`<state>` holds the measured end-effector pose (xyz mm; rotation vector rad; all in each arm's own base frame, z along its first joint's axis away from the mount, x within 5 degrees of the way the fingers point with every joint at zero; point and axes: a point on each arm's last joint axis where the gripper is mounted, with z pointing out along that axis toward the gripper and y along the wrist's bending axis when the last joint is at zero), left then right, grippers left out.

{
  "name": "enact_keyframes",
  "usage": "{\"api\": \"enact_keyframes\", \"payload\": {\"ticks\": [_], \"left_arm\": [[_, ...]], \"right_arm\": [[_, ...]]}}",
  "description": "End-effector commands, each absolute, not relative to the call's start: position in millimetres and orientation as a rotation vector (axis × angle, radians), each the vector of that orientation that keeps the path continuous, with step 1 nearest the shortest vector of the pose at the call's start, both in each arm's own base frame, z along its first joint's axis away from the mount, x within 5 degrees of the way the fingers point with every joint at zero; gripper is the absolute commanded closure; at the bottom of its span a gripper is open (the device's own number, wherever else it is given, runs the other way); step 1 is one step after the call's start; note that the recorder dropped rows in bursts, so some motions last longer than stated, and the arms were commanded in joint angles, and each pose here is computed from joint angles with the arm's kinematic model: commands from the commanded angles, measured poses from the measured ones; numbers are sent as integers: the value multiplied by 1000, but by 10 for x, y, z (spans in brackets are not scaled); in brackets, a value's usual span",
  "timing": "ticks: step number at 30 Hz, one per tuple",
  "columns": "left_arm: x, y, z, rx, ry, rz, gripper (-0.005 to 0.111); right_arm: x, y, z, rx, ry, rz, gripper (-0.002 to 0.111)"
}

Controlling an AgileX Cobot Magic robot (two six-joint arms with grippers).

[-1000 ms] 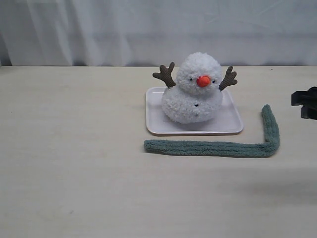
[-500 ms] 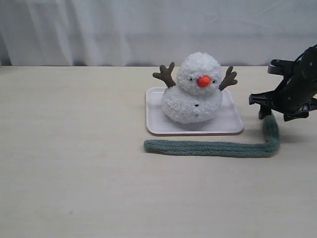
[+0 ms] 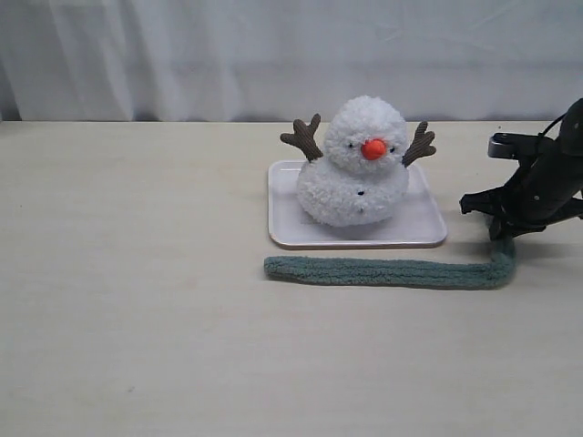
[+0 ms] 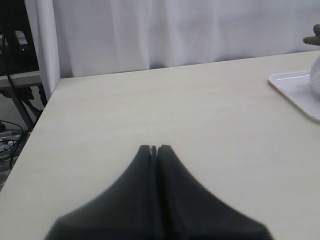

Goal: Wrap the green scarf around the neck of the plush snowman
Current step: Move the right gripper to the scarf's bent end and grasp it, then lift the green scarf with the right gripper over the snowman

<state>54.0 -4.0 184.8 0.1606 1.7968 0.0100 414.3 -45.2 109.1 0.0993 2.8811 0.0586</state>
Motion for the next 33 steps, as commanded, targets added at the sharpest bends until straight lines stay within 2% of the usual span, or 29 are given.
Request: {"api": "enact_keyframes", "payload": {"ticks": [1,6,16,24,33], "left_arm": [[541,-40,1853,155,1785,7,107],[541,-40,1853,155,1785,7,107],[541,-40,1853,155,1785,7,107],[541,-40,1853,155,1785,7,107],[541,-40,1853,155,1785,7,107]], "right_arm": [[4106,-394,1133,60,2905,78,104],[4080,-329,1465,27,2838,75,104],[3724,85,2436,-113,2606,84,104],[3111,474,3342,-298,2431,129,104],[2170,730,4302,-390,2038,293,104]]}}
